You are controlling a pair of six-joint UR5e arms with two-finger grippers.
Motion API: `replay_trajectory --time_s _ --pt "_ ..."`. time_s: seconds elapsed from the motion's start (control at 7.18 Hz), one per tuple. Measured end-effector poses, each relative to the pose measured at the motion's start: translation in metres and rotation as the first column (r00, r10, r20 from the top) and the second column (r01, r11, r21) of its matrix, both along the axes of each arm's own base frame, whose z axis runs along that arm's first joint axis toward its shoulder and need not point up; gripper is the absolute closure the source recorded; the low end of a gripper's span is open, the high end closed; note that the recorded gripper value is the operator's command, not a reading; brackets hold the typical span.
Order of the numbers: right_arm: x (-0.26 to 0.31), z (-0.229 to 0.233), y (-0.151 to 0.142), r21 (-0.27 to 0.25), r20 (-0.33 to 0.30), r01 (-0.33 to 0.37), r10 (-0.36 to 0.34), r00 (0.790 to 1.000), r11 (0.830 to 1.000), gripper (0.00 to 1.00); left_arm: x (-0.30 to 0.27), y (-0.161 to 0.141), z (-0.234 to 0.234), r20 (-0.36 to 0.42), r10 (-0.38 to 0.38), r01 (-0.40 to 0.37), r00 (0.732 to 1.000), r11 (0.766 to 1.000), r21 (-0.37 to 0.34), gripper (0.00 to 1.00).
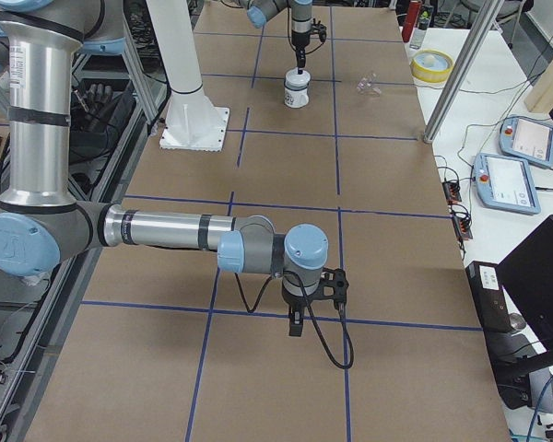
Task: Remove funnel from cup
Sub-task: 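Lower the white lid onto the mug opening with the left gripper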
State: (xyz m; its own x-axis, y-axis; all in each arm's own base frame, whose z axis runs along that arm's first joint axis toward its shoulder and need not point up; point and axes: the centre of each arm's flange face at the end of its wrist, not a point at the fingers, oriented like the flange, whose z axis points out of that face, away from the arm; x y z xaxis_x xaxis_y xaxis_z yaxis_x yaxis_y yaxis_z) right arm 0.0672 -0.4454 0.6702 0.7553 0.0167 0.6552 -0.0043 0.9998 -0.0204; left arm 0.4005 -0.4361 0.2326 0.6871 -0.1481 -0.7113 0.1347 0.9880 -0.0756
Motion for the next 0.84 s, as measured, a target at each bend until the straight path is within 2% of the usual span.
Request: replay_trajectory --time_s 0.84 --pt "0.000 0.000 0.000 0.000 0.000 0.000 0.000 1.000 1.000 0.00 0.008 -0.006 0.012 0.002 0.002 -0.002 1.000 1.000 0.000 1.00"
